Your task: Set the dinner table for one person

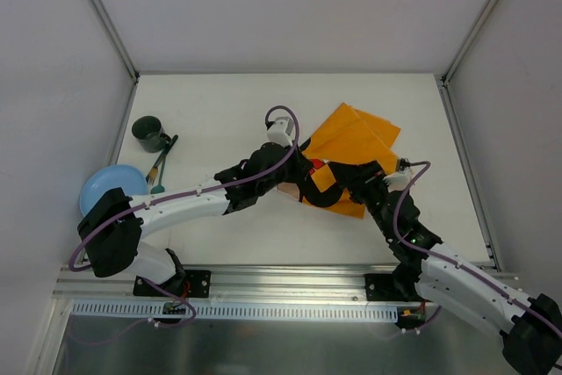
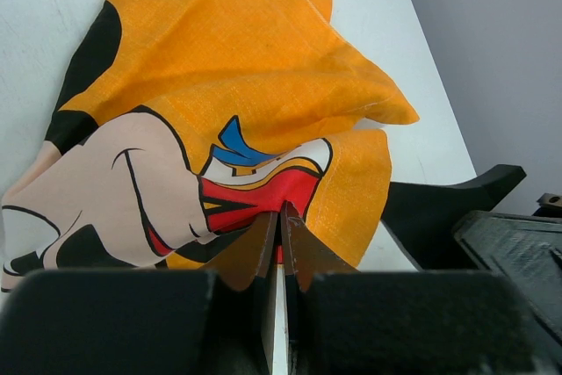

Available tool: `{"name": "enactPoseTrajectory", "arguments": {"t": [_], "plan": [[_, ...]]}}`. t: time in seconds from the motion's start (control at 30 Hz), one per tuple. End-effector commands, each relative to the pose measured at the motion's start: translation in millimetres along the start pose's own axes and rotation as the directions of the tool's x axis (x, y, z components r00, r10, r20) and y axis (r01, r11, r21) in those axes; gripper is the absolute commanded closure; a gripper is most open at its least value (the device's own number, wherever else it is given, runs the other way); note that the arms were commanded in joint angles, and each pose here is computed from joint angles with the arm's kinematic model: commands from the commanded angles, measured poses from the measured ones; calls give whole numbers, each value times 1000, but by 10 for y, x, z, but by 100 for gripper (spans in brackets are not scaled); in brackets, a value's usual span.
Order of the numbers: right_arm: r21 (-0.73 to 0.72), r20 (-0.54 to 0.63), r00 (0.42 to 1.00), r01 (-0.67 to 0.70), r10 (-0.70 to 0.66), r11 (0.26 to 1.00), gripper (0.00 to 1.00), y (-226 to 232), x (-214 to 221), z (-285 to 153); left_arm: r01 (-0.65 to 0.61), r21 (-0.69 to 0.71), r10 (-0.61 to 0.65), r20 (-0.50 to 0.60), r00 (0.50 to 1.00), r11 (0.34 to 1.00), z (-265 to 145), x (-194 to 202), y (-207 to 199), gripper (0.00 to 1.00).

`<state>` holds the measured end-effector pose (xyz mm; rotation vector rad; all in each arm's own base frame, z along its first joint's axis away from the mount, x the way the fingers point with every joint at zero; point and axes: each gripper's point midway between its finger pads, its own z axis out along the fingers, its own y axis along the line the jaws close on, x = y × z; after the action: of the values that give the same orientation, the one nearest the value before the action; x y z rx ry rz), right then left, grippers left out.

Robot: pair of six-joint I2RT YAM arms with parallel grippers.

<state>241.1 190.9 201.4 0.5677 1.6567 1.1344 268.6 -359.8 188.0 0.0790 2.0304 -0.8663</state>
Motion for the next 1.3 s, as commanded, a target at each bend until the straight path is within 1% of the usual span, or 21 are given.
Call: {"name": "enactPoseTrajectory", "arguments": {"t": [0.0, 0.2, 0.23, 0.27, 0.5, 0.57, 0.6, 0.63, 0.7, 0.73, 0.8, 0.87, 0.9, 1.0, 1.1, 1.2, 1.23, 1.27], "plan": [[-80, 8, 997, -70, 71, 994, 1, 167, -20, 21, -7, 8, 6, 72, 997, 1000, -68, -237, -27, 100], [-44, 13, 997, -75, 76, 996, 1, 7, 22, 19, 0, 12, 0, 67, 998, 1000, -44, -221, -27, 100], [-41, 12, 997, -71, 72, 997, 5, -5, 27, 18, 2, 14, -2, 67, 998, 1000, -44, -219, -29, 100], [-36, 13, 998, -69, 69, 997, 7, -16, 28, 26, 4, 15, -5, 63, 998, 1000, -40, -205, -27, 100], [-37, -8, 998, -70, 69, 997, 7, 4, 70, 53, -2, 10, 2, 65, 998, 1000, -35, -199, -10, 100], [-28, -2, 998, -59, 59, 998, 11, -26, 65, 60, 0, 13, -1, 66, 998, 1000, -35, -206, -21, 100], [-21, 2, 999, -54, 54, 998, 14, -43, 62, 67, 1, 15, -2, 66, 998, 1000, -39, -209, -26, 100], [-20, 5, 999, -51, 51, 998, 24, -43, 59, 70, 1, 14, -2, 64, 998, 1000, -39, -201, -19, 100], [-11, 6, 999, -37, 37, 999, 37, -51, 53, 97, 4, 16, -5, 64, 998, 1000, -49, -196, -16, 100], [-9, 5, 999, -32, 32, 999, 49, -57, 51, 106, 3, 14, -4, 62, 998, 1000, -55, -182, -2, 100], [-4, 1, 1000, -24, 24, 1000, 58, -50, 55, 131, 6, 14, -7, 62, 998, 1000, -61, -174, 5, 100], [5, -3, 1000, -15, 15, 1000, 71, -44, 63, 175, 10, 14, -11, 58, 998, 1000, -74, -153, 22, 100], [8, -8, 1000, -13, 13, 1000, 82, -45, 74, 190, 8, 13, -8, 61, 998, 1000, -80, -155, 26, 100], [21, -15, 1000, -9, 10, 1000, 99, -65, 90, 241, 0, 4, 0, 66, 998, 1000, -108, -152, 67, 100], [24, -20, 1000, 4, -4, 1000, 100, -55, 96, 271, -13, -6, 13, 66, 998, 1000, -127, -137, 105, 100], [2, -14, 1000, 26, -26, 1000, 100, 59, 40, 294, -15, -32, 18, 70, 997, 999, -161, -119, 187, 100], [25, -29, 999, 46, -46, 999, 100, 33, 48, 294, -17, -48, 20, 58, 998, 999, -174, -69, 244, 100], [-2, -17, 998, 53, -53, 999, 100, 223, -57, 324, -5, -50, 8, 63, 998, 999, -206, -79, 251, 95]]}}
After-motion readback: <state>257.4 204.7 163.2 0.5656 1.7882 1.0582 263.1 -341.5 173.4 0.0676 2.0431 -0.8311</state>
